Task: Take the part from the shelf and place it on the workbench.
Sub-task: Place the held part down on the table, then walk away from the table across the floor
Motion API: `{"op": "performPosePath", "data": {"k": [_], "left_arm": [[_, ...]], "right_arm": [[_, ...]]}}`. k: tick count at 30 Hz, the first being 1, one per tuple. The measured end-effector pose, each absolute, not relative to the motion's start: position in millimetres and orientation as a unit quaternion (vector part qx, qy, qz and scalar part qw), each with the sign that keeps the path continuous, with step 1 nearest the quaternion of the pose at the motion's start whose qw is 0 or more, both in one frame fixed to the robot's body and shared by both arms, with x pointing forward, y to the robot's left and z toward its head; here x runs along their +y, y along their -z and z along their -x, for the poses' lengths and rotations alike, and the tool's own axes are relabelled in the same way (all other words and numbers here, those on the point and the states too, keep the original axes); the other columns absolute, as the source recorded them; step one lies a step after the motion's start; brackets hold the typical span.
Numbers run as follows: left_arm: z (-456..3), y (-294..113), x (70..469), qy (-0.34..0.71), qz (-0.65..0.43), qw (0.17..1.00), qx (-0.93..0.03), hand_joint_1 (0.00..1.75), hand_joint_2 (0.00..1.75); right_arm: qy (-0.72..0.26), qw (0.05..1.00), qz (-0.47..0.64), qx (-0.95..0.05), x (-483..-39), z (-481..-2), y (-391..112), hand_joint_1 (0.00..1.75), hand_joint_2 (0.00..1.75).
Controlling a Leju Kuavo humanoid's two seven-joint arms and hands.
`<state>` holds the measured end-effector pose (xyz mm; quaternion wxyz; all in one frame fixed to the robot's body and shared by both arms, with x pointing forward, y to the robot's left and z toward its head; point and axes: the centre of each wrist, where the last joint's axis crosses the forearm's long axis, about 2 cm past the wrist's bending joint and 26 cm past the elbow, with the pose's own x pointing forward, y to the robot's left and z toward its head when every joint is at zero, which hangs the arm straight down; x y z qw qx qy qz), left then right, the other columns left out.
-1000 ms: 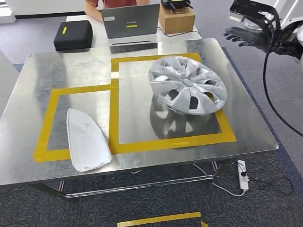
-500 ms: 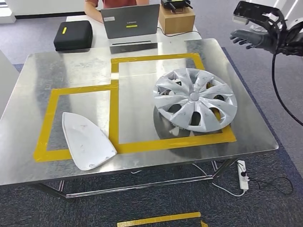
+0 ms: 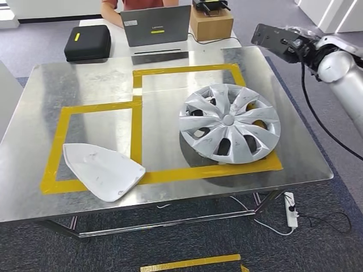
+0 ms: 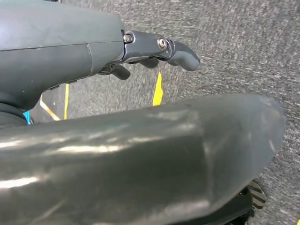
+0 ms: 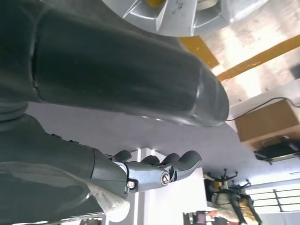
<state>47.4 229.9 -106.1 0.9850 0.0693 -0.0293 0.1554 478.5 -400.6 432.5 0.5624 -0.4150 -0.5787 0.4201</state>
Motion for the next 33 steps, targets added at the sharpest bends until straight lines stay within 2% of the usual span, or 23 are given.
{"op": "performPosePath", "data": {"k": [20,33], "left_arm": [[-49,106,234,-0.048,-0.066,0.996,-0.046,0.0,0.0],[-50,107,237,-0.021,-0.066,0.996,-0.049,0.0,0.0]], "right_arm": [[-0.443,0.496,0.471,-0.58,-371,-476,-426,0.0,0.0],[-0.443,0.502,0.465,-0.579,-367,-477,-410,0.0,0.0]]}}
